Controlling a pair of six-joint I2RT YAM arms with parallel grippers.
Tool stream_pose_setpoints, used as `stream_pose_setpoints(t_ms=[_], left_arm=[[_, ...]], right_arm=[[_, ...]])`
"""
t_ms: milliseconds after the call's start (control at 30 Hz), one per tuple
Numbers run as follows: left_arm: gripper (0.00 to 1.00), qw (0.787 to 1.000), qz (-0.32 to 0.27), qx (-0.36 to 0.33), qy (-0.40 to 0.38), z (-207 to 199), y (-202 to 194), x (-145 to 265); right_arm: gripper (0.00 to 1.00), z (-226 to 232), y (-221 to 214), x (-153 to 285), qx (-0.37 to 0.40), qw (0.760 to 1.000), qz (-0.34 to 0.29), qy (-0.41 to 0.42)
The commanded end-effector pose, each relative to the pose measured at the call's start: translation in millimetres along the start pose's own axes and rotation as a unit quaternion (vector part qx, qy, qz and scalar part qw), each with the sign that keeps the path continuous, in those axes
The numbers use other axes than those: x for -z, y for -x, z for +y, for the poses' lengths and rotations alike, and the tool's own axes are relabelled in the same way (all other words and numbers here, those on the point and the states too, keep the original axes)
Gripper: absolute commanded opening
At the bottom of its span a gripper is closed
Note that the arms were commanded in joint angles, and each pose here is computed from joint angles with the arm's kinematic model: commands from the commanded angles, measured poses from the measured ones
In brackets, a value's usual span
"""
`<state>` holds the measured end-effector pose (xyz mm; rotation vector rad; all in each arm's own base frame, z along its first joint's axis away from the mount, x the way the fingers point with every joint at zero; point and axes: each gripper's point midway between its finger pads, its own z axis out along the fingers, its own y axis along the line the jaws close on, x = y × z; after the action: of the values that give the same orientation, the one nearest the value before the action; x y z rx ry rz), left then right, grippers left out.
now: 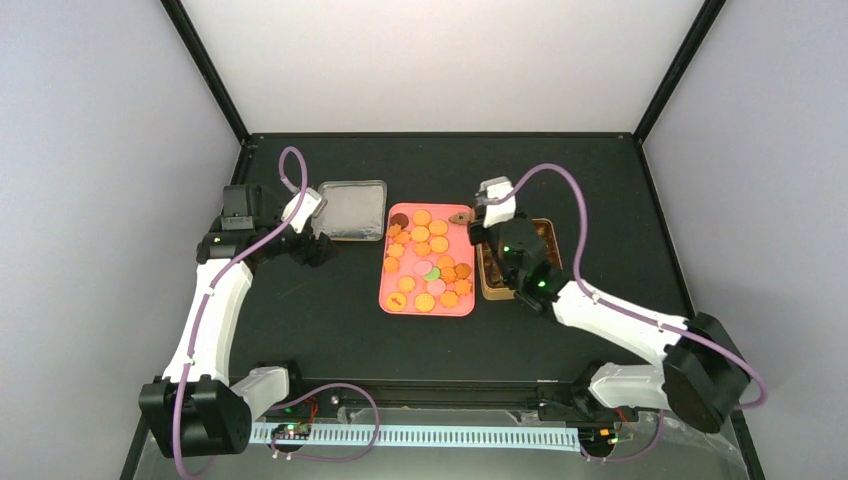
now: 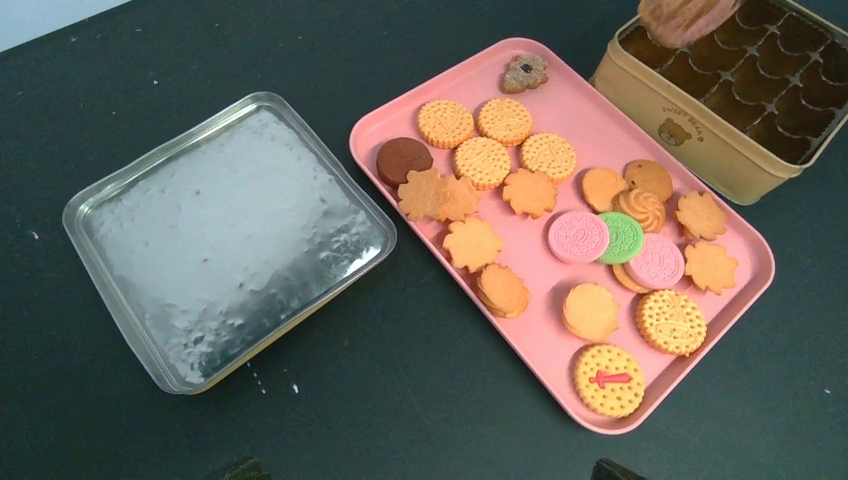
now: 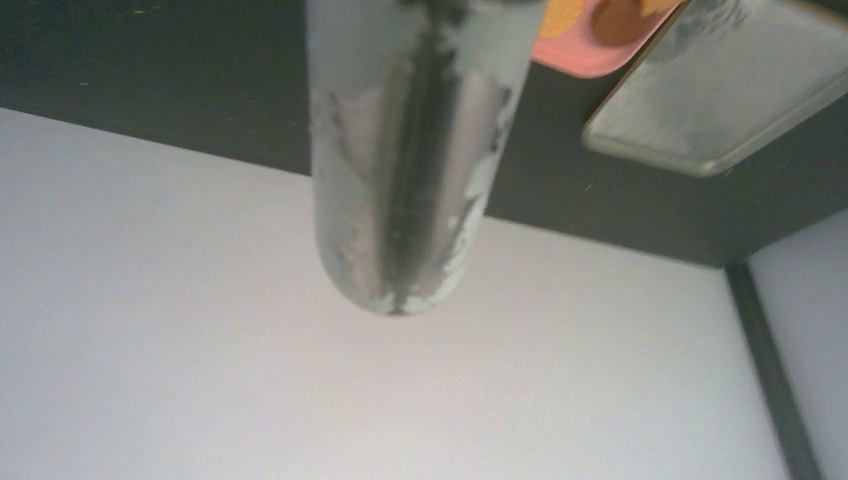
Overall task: Pack the cookies
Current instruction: Place the fake cookies in the empty pocket of the box.
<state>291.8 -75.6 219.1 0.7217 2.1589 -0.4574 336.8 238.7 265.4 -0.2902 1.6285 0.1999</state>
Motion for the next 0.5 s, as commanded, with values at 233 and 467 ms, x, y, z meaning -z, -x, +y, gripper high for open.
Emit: stream_pose_setpoints(t_ms=[233,467], left_arm=[[0.86,0.999,0.013,-0.003,-0.045,-2.4,-12.3,-17.2],[0.85,0.999,0.007,-0.005,-0.051,0.3,-15.6,-26.7]], right_arm=[[0.06,-68.7,18.9,8.1,-0.037,0.998,-0.008,-0.059],[0.06,-84.2,3.1,-8.3,-0.035,0.996,0.017,-0.08]])
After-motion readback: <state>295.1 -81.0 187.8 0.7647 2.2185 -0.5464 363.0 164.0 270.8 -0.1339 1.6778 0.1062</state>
